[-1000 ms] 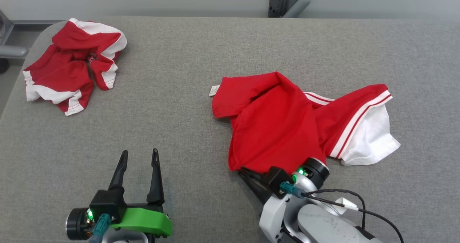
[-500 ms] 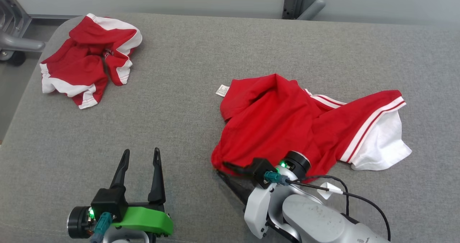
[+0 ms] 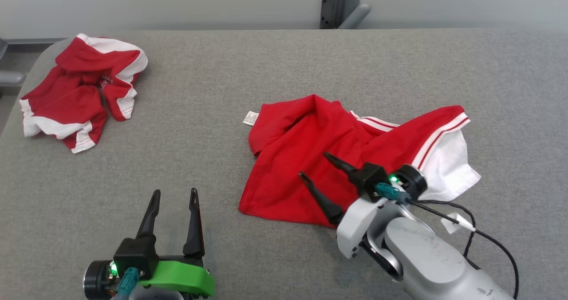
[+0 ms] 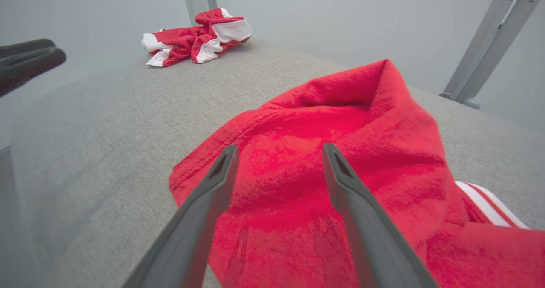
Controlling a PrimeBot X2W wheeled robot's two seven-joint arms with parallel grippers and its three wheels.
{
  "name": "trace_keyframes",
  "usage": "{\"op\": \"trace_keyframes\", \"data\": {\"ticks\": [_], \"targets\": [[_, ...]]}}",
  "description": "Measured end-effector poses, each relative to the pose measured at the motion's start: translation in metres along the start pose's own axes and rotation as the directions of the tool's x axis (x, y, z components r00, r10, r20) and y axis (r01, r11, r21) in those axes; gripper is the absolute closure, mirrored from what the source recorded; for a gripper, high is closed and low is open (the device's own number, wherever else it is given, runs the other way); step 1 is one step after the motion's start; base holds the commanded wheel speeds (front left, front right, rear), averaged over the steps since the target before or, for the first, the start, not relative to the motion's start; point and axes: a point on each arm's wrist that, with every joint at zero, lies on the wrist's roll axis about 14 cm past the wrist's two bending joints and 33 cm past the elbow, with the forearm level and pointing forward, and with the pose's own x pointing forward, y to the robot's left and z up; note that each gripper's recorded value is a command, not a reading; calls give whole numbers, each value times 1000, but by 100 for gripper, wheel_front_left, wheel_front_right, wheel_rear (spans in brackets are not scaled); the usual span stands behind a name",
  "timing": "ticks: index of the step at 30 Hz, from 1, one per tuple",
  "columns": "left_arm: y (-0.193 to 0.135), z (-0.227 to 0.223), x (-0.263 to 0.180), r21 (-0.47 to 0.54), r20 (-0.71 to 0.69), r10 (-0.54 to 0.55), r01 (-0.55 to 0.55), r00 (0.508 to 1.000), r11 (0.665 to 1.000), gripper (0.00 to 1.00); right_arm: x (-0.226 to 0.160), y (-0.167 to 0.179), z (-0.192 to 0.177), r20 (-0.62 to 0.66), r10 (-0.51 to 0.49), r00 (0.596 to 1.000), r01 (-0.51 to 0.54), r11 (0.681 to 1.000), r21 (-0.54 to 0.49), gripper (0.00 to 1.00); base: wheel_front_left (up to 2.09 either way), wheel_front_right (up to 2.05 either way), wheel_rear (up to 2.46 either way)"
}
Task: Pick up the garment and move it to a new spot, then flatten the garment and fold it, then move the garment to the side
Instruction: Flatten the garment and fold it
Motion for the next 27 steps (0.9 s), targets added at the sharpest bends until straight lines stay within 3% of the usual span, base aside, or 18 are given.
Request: {"op": "trace_keyframes", "data": {"ticks": [7, 16, 27], "targets": [[-22, 0, 6, 3, 3, -73, 73, 997, 997, 0, -46, -61, 12, 76, -245, 966, 245, 969, 13, 0, 0, 0, 0], [-36, 2, 4, 3, 8, -117, 117, 993, 993, 0, -121, -103, 26, 163, -513, 843, 508, 858, 72, 0, 0, 0, 0], [-36, 10, -4, 4, 33, -114, 113, 993, 994, 0, -168, -104, 31, 199, -613, 764, 594, 790, 153, 0, 0, 0, 0]]}}
